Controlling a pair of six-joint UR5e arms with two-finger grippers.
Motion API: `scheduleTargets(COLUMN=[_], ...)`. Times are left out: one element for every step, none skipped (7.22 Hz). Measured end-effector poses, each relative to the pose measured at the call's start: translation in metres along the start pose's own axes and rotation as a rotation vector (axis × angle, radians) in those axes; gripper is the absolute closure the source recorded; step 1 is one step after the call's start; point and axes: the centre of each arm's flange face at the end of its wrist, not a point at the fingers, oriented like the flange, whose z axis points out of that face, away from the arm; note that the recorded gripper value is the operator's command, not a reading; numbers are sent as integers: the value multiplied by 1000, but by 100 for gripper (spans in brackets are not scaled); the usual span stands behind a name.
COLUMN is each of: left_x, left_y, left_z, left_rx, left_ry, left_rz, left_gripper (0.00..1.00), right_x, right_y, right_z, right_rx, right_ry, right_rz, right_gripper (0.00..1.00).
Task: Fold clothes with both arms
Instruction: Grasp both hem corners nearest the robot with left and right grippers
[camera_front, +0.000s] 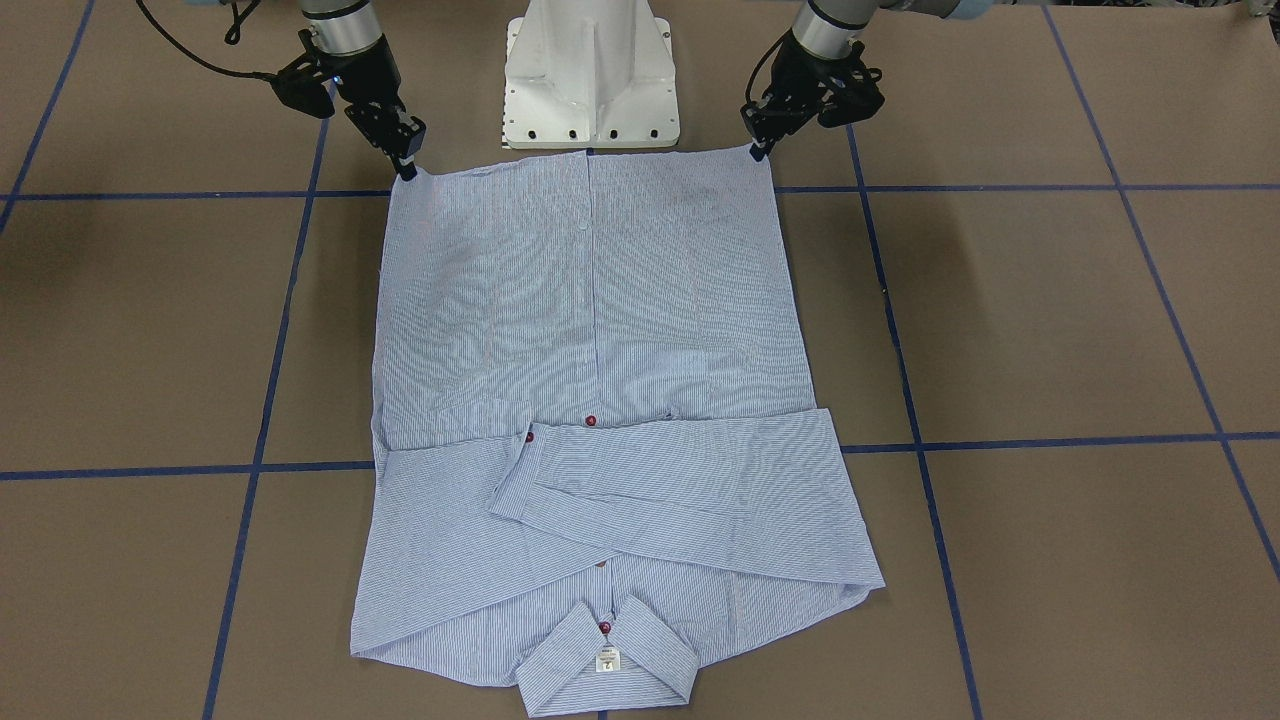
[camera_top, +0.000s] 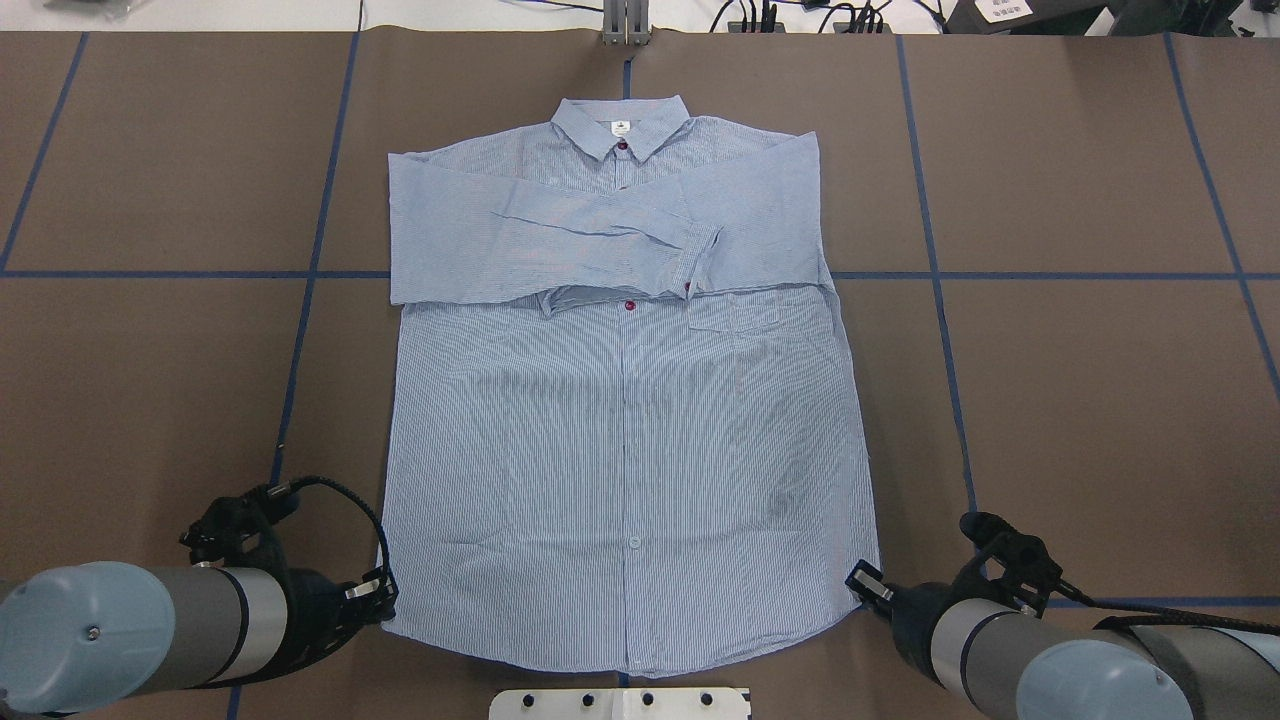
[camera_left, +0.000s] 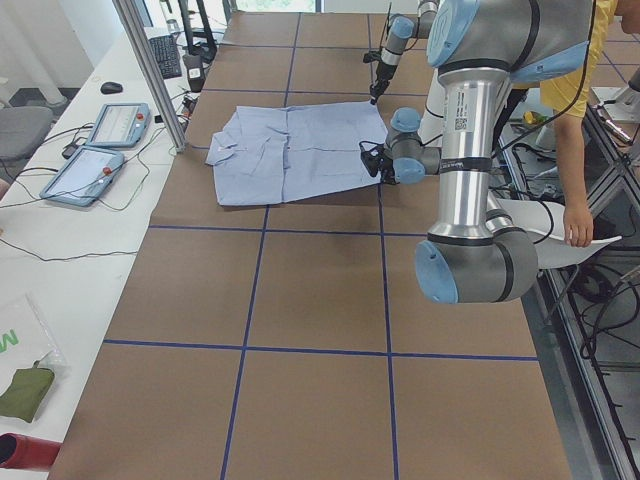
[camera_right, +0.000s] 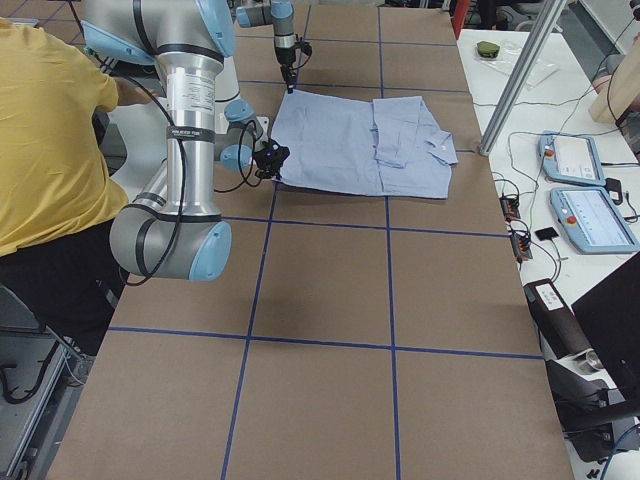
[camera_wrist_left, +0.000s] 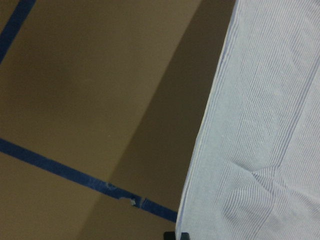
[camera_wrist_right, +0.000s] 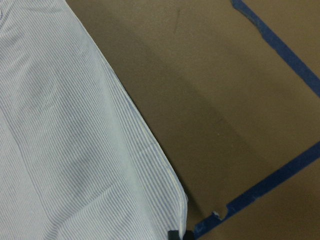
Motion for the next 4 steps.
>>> scheduleTargets(left_x=[-6, -10, -10, -5], left_y=[2, 3, 2, 4], left_z=[-5, -9, -15, -24], left_rx=[-9, -15, -18, -32], left_ry=[-9, -15, -8, 5], left_rz=[4, 5, 2, 0], left_gripper=[100, 100, 100, 100], right_x=[2, 2, -2, -7], right_y=[1, 2, 2, -1], right_z=[-11, -19, -28, -34], right_rx=[-16, -30, -41, -42], right_ry=[-3, -7, -18, -34], right_rz=[-3, -3, 1, 11], right_gripper=[100, 100, 100, 100])
